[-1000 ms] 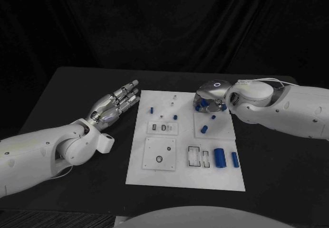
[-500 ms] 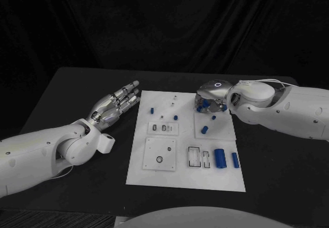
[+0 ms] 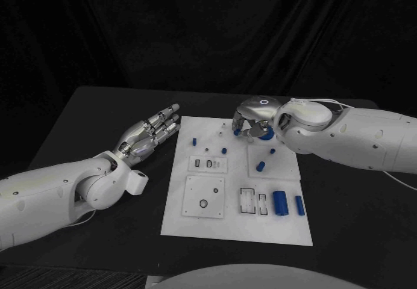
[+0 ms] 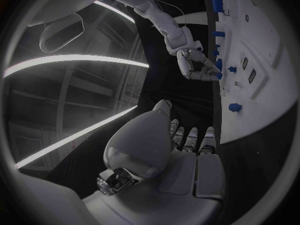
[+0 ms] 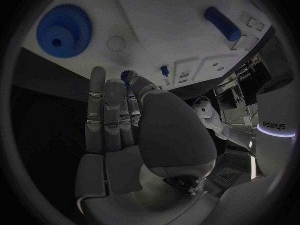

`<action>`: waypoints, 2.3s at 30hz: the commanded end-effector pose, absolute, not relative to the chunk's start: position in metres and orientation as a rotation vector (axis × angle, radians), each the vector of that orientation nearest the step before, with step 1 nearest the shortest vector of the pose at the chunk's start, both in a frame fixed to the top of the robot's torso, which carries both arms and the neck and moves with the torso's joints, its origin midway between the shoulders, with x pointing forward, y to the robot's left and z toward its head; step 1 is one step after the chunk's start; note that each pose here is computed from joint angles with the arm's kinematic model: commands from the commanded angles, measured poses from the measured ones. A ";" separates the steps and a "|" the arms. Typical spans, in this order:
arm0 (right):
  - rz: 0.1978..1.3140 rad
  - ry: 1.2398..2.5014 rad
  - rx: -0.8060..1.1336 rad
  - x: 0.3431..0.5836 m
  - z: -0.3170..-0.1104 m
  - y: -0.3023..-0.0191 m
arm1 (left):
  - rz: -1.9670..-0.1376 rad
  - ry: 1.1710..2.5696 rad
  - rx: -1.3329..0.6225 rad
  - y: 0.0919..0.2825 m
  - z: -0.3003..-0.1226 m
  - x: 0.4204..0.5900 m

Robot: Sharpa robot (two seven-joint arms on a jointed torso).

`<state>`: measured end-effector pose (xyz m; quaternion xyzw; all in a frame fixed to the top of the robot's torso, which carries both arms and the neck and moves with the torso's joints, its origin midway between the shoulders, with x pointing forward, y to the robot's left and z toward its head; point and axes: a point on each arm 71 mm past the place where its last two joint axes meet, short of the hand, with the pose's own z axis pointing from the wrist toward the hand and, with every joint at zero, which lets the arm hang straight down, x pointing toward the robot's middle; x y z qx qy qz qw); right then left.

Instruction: Assemble the parts on the task board

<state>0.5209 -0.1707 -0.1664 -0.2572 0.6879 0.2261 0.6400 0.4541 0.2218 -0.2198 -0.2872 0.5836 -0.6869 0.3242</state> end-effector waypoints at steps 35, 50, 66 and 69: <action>0.507 1.529 -0.451 0.556 -0.159 -0.154 | -1.822 1.536 -0.743 0.218 -0.219 0.456; 0.510 1.554 -0.462 0.554 -0.162 -0.152 | -1.825 1.549 -0.745 0.217 -0.220 0.457; 0.506 1.590 -0.469 0.553 -0.169 -0.151 | -1.827 1.554 -0.745 0.216 -0.221 0.458; 0.508 1.593 -0.470 0.553 -0.171 -0.150 | -1.827 1.555 -0.745 0.216 -0.221 0.458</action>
